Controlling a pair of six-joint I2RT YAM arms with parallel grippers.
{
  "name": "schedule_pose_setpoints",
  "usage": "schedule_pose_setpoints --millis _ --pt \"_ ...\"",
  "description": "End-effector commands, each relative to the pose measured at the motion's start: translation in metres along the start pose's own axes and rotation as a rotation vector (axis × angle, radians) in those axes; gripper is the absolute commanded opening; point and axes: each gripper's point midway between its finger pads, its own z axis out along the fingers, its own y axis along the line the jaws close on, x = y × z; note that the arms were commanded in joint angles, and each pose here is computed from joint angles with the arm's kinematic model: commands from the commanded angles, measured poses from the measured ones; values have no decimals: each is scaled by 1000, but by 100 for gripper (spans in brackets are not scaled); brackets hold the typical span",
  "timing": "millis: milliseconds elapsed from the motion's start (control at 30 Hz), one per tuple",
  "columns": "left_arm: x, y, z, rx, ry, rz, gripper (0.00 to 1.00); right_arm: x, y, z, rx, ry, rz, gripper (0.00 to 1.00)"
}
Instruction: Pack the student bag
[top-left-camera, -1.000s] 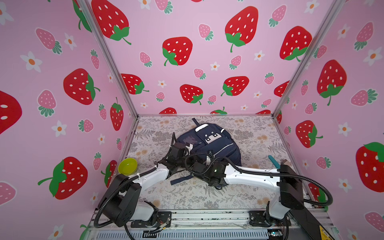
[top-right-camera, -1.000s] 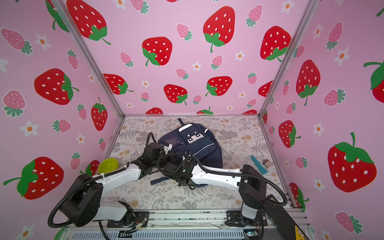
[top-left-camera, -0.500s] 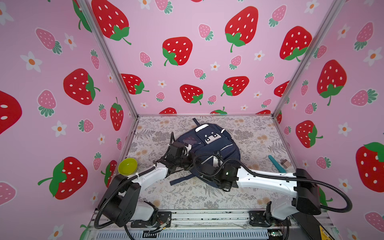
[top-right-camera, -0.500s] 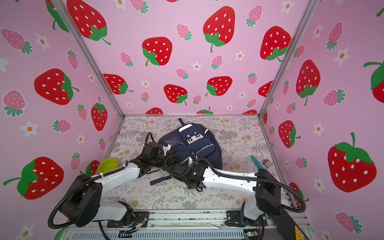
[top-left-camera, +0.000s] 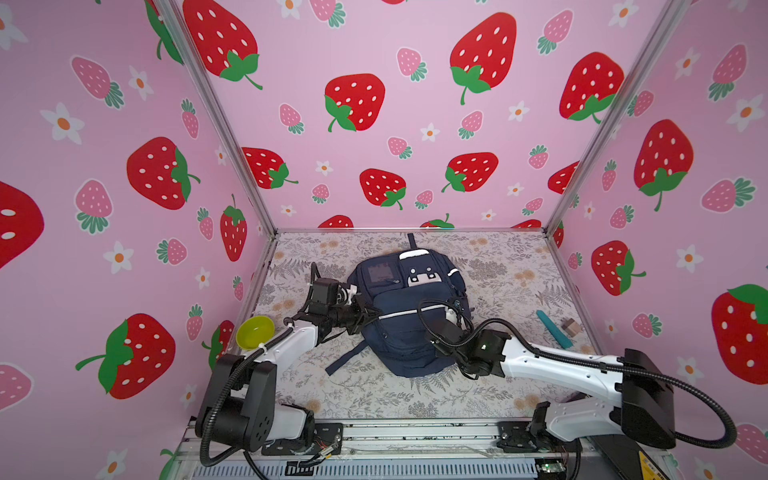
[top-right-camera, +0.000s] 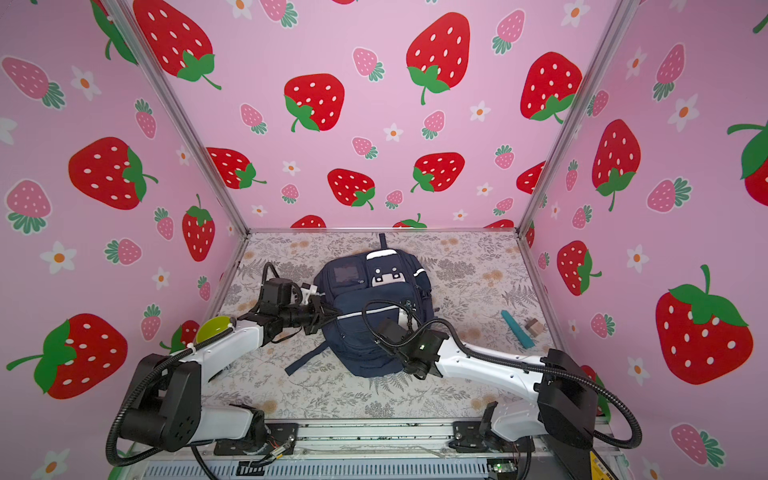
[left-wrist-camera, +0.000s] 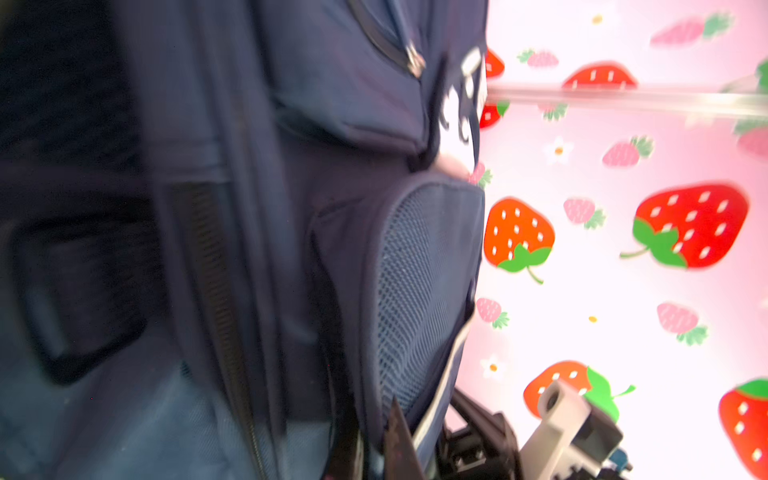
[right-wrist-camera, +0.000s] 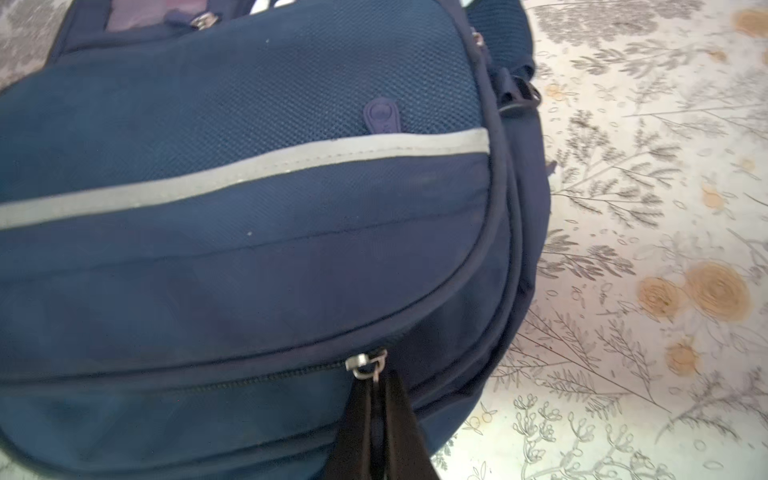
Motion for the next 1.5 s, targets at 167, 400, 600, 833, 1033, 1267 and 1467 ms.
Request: schedule_pose_setpoints --millis 167,400,600,833,1033,1267,1467 --pt "-57 -11 -33 -32 -194 29 32 17 76 -13 -147 54 -237 0" --pt "-2 5 -54 -52 -184 -3 48 -7 108 -33 -253 -1 -190 0" --pt "39 -1 -51 16 -162 -56 53 -14 119 -42 -323 -13 -170 0" --pt "51 -26 -30 24 -121 -23 53 -12 125 -45 -368 -4 -148 0" --pt "44 -24 -19 -13 -127 -13 37 -9 118 -47 -363 -2 -132 0" --pt "24 -20 -29 -37 -171 -3 11 -5 86 -45 -296 -2 -111 0" --pt "13 -15 -34 -92 -175 35 0 1 54 -37 -271 19 -96 0"
